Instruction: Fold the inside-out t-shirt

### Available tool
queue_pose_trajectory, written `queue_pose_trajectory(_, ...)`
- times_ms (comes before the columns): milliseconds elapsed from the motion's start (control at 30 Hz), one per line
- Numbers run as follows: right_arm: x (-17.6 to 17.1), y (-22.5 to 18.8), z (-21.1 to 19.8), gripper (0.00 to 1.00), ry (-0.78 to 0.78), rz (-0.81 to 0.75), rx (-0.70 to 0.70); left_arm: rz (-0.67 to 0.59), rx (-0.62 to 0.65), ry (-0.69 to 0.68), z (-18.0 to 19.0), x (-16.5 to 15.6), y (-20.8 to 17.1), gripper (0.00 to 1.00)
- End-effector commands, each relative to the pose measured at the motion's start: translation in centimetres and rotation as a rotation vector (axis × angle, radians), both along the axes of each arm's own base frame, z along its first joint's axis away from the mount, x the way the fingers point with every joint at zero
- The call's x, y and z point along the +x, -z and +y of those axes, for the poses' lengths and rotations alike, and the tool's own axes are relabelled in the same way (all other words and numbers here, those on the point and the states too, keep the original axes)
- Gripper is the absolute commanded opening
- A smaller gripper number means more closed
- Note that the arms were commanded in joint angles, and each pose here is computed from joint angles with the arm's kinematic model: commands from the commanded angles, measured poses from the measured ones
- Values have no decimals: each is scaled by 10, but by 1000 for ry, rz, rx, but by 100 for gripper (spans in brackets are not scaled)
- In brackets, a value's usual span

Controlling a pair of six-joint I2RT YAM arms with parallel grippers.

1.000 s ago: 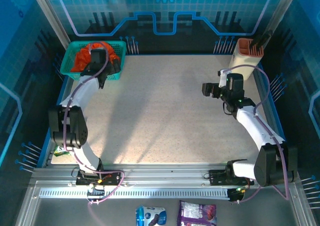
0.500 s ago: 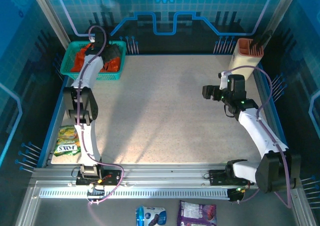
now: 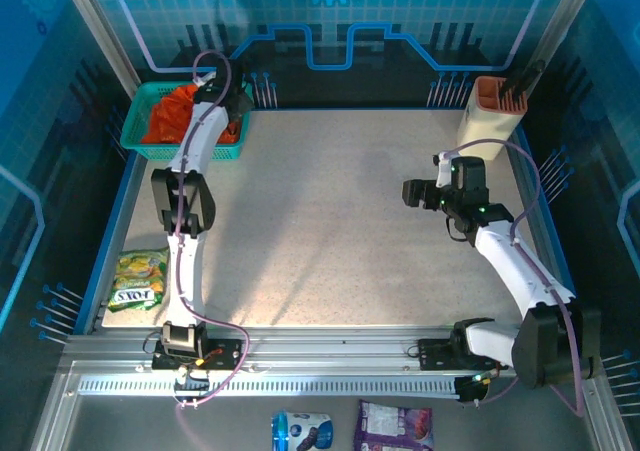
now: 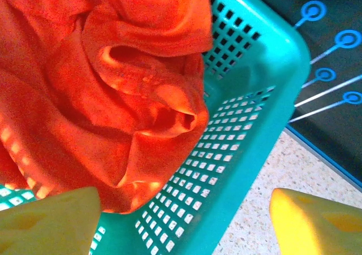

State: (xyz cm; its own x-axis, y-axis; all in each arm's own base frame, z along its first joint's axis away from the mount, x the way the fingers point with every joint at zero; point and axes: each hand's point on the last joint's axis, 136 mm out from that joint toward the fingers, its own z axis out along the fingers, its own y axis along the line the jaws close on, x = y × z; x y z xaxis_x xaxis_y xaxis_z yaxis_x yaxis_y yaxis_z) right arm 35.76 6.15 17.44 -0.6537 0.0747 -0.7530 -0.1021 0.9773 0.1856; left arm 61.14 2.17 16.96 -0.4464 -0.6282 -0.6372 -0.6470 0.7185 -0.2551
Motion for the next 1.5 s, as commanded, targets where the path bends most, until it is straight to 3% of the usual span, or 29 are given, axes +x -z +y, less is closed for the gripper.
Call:
queue_pose_trajectory(0,-5,-1,5,94,-10,3,9,20,10,-113,8,-6,15,77)
queue_pose_trajectory(667,-17,-1,11,94,-57,13,12,9,-51,-217,19,12,57,69)
queue_pose_trajectory(900,-20,-1,12,94,-60,10,13,21,-56,-229,23,13,69,58)
queue_pose_trajectory(1000,-21,-1,12,94,-60,10,11,23,-61,-224,22,14,72,49)
queue_pose_trajectory(1333,-22,-9,12,94,-62,-7,10,-63,-46,-166,16,22,33,1)
queue_pose_trajectory(1467,-25,-11,13,94,-64,-14,10,-110,-19,-129,10,24,7,0)
